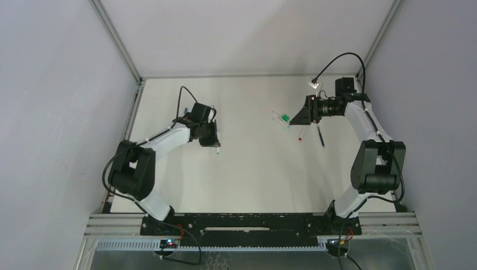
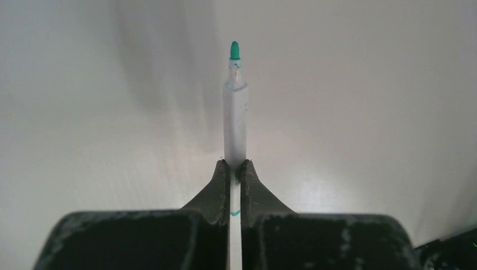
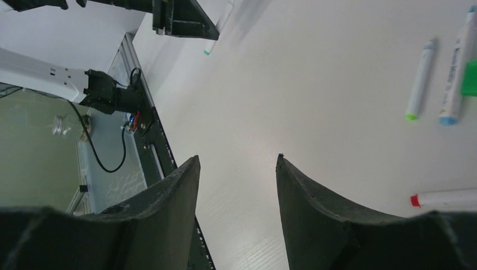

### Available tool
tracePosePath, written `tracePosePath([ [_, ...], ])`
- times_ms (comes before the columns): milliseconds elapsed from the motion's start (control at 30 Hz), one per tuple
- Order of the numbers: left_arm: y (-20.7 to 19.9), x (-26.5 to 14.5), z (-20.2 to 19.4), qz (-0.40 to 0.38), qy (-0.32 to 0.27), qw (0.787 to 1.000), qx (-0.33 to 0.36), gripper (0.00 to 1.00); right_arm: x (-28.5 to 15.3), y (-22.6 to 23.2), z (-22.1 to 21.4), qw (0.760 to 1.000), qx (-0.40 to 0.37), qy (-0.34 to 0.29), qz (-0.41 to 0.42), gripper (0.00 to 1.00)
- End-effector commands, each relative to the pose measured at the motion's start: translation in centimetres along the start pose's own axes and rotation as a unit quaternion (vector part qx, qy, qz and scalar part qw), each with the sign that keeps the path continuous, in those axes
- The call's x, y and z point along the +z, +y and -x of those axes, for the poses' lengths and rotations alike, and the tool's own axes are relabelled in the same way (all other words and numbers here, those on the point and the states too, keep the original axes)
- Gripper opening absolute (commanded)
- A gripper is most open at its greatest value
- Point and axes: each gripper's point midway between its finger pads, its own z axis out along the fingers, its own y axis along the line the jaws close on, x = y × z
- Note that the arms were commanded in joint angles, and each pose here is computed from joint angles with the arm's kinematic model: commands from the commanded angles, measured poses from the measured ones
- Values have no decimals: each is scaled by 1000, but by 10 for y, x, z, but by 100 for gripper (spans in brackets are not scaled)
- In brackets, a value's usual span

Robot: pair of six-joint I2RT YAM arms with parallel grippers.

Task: Insert the pens into the pen caps
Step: Pick up the pen from the center of the board.

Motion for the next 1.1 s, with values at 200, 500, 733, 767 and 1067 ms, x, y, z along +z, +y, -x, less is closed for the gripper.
tracePosePath([
  [200,-105,-47,21,-268,-172,944,85,0,20,33,-9,998,-56,14,31,59],
  [500,-177,-86,16,-422,-228,867,136,0,41,53,-17,995,-74,20,62,59],
  [733,-207,-97,12,-479,-215,843,123,0,50,67,-3,996,-43,0,78,59],
  [767,-209,-99,13,-483,-214,840,122,0,51,68,0,996,-38,-4,78,59],
  [1067,-224,-108,9,-508,-206,828,116,0,57,73,7,996,-29,-9,84,63],
])
